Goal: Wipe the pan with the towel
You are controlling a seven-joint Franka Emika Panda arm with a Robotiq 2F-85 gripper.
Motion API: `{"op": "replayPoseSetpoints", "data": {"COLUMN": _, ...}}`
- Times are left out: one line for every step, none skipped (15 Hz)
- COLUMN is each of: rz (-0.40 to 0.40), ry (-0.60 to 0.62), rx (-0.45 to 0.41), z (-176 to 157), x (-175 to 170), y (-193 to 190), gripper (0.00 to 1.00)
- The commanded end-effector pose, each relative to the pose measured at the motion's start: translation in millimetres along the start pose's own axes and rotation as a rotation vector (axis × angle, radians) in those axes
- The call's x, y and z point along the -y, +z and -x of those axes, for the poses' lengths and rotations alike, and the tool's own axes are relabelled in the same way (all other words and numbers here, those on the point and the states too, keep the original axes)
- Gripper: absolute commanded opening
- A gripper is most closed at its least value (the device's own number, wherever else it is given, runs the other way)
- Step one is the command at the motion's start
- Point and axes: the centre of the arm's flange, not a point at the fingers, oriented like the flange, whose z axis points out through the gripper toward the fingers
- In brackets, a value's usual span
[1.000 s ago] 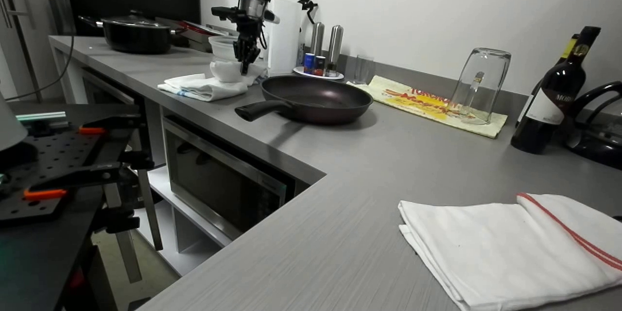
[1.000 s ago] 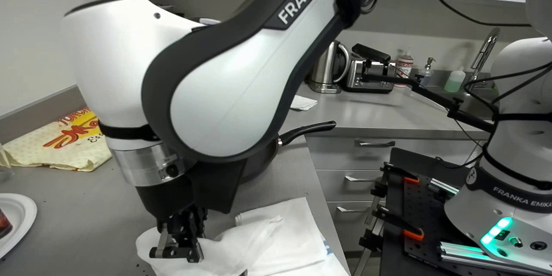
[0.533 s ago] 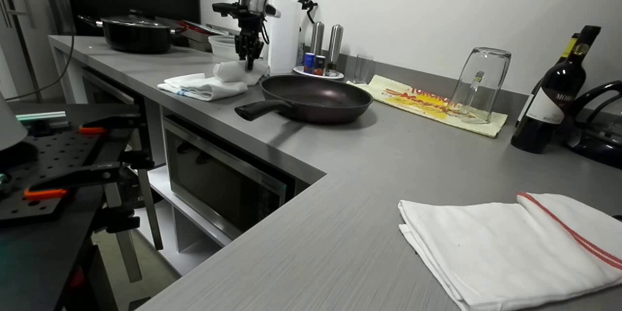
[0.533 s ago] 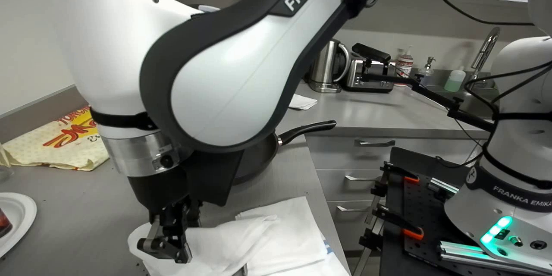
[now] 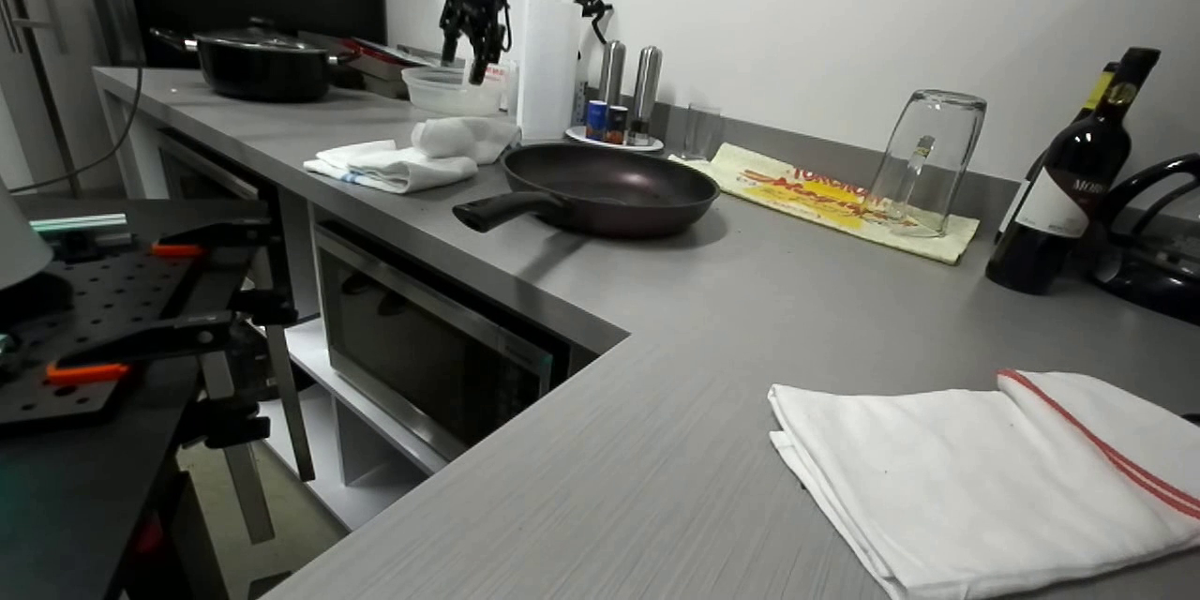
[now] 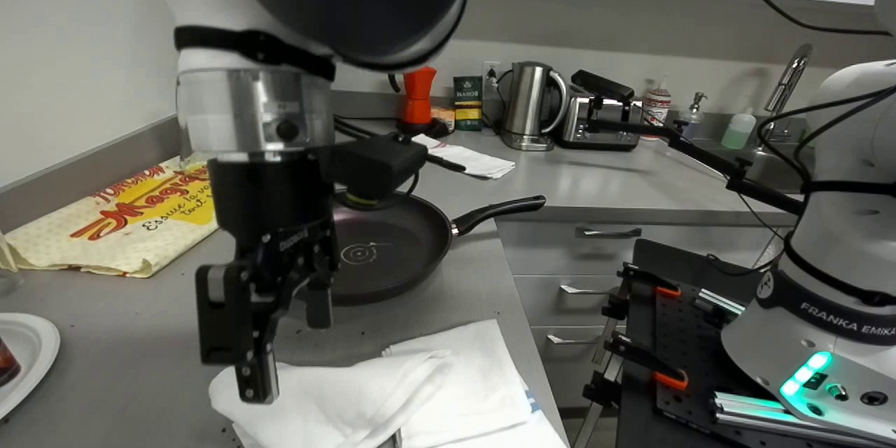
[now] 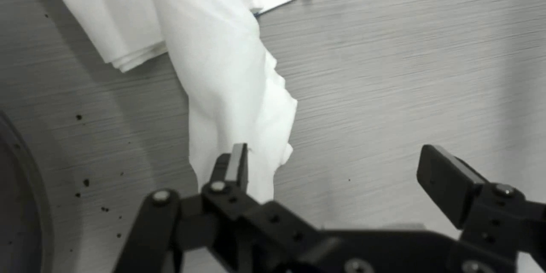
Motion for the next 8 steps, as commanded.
{"op": "replayPoseSetpoints", "data": {"rz": -0.077, "ry": -0.010, "rx": -0.010, "z": 48, "x": -27, "y": -62, "gripper": 1.00}}
{"op": "replayPoseSetpoints", "data": {"rz": -0.091, "ry": -0.010, "rx": -0.013, "z": 57, "x": -34, "y": -73, "gripper": 1.00}}
{"op": "replayPoseSetpoints", "data": {"rz": -0.105, "ry": -0.024, "rx": -0.009, "z": 67, "x": -42, "y": -81, "gripper": 1.00}}
{"op": "replayPoseSetpoints", "data": {"rz": -0.097, "ry": -0.039, "rx": -0.013, "z": 77, "x": -47, "y": -86, "gripper": 1.00}}
{"op": "replayPoseSetpoints", "data": {"rz": -0.069, "ry": -0.058, "rx": -0.011, "z": 88, "x": -50, "y": -90, "gripper": 1.00}}
{"op": "replayPoseSetpoints", "data": {"rz": -0.036, "ry": -0.079, "rx": -0.003, "z": 99, "x": -54, "y": -94, "gripper": 1.00}}
{"op": "replayPoseSetpoints", "data": {"rz": -0.001, "ry": -0.086, "rx": 0.011, "z": 108, "x": -56, "y": -97, "gripper": 1.00}}
{"op": "replayPoseSetpoints", "data": {"rz": 0.046, "ry": -0.081, "rx": 0.013, "z": 117, "x": -57, "y": -99, "gripper": 1.00}}
